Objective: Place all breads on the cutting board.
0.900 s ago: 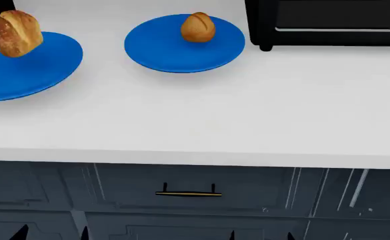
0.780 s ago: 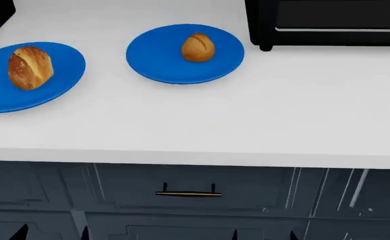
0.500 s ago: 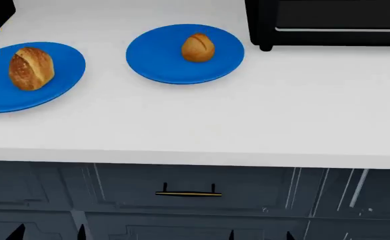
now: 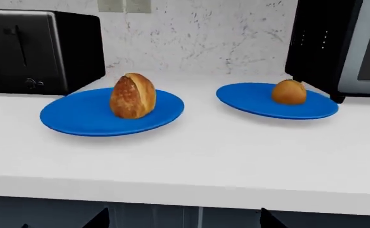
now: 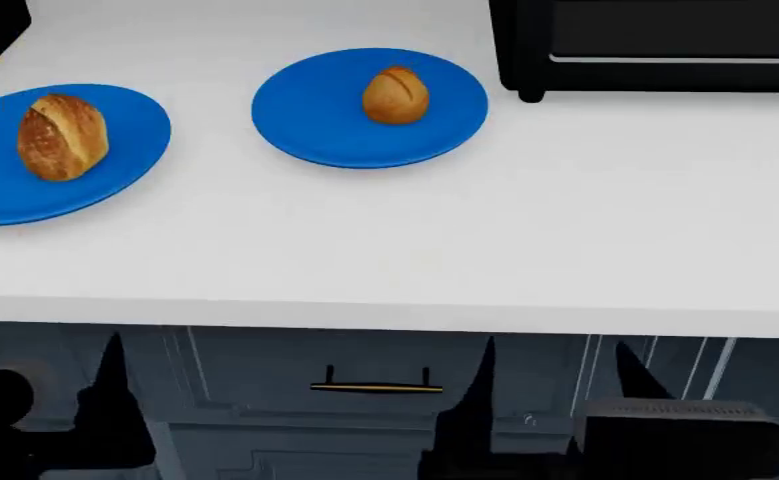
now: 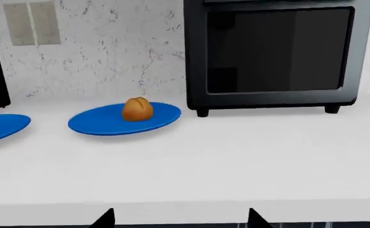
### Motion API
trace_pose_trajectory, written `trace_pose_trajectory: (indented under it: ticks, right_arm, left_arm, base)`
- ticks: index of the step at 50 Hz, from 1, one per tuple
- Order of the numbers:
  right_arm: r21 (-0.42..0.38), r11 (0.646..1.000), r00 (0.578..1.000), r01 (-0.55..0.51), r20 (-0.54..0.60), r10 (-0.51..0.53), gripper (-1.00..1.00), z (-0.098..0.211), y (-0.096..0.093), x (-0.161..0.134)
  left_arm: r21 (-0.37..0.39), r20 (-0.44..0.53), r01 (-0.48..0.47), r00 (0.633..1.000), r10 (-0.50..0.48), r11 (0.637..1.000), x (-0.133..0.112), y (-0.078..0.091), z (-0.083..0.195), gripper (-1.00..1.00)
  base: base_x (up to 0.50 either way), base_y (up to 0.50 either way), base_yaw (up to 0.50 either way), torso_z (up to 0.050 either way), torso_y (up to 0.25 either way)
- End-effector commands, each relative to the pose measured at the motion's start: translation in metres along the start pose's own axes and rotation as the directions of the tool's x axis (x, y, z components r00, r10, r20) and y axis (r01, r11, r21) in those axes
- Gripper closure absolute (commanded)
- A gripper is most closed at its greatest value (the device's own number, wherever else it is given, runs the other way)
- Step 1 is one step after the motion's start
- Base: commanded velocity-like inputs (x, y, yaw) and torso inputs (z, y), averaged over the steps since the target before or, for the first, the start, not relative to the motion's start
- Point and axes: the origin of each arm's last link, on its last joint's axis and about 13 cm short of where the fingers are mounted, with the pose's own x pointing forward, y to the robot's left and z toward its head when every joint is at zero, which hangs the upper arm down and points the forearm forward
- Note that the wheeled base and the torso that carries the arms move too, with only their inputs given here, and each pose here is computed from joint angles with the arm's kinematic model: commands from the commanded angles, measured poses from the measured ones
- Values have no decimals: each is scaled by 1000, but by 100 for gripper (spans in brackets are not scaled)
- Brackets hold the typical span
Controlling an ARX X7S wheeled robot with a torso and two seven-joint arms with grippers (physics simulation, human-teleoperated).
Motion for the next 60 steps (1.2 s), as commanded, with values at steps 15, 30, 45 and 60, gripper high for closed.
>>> trace_pose_trajectory:
  ticks: [15,30,45,60]
  right_arm:
    - [-155,986,995,-65,70,76,-100,100,0,-27]
    - [-362,930,996,-59,40,79,-100,119,-13,-35]
    - [-450,893,999,-17,24,31,-100,135,-25,-47]
    - [-462,887,1000,21,21,-12,-100,138,-29,-52]
  left_arm:
    - [158,31,47,998,-52,986,-52,12,105,-100]
    - [256,5,36,999,-38,966,-60,18,114,-100]
    - [291,14,24,999,-29,956,-71,30,132,-100]
    - [299,19,28,999,-36,954,-79,33,136,-100]
  base:
    - [0,0,0,0,0]
    - [0,0,0,0,0]
    - [0,0,0,0,0]
    - [0,0,0,0,0]
